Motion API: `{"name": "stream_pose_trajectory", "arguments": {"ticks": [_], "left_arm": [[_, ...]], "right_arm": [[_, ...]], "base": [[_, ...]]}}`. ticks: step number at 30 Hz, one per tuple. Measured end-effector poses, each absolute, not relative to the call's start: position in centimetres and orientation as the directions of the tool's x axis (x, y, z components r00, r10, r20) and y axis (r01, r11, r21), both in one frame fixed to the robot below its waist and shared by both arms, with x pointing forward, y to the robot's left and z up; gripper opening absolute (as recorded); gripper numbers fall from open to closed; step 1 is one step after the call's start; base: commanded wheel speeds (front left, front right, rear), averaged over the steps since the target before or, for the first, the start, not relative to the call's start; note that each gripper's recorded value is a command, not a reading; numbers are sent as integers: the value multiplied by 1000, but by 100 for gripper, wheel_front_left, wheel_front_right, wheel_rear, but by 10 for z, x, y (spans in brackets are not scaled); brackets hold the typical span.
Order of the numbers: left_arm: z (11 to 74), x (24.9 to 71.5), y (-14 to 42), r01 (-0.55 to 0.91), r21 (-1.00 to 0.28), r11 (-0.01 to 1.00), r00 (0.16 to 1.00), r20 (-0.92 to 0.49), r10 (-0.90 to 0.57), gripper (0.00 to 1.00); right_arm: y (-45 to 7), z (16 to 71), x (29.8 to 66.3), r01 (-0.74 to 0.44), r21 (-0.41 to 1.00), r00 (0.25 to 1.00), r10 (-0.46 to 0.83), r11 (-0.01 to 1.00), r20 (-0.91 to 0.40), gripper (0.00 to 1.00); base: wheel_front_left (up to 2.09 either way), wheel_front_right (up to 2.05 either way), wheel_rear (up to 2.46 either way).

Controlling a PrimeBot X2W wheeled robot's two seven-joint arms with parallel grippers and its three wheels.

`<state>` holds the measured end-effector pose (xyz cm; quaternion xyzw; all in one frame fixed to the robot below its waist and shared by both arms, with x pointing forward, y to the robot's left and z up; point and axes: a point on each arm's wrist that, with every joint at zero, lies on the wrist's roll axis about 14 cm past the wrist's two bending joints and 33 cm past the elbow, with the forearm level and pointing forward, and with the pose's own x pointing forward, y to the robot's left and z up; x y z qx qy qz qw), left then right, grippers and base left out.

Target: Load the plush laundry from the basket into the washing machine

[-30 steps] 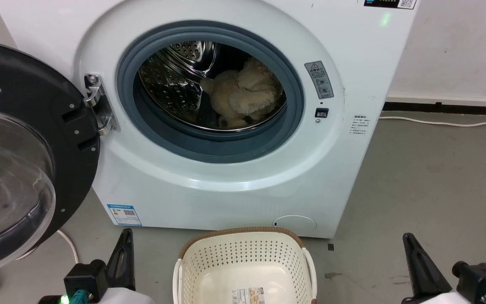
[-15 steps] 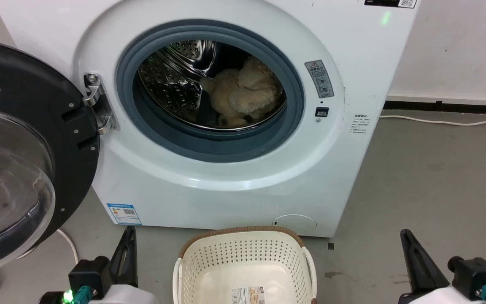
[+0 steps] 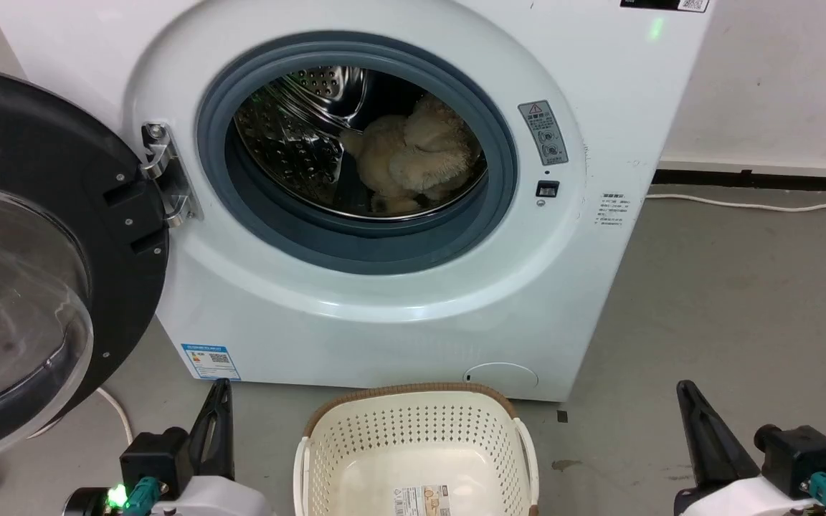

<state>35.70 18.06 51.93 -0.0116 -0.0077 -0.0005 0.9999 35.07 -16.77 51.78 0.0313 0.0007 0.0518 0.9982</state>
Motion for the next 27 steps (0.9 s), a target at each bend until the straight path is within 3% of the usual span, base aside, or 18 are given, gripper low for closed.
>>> {"name": "stream_pose_trajectory", "arguments": {"ticks": [27], "left_arm": [[521, 364, 178, 4, 11, 1000, 1000, -2, -4, 0]], "right_arm": [[-164, 521, 360, -117, 8, 993, 117, 993, -7, 0]], "base": [[0, 0, 0]]}}
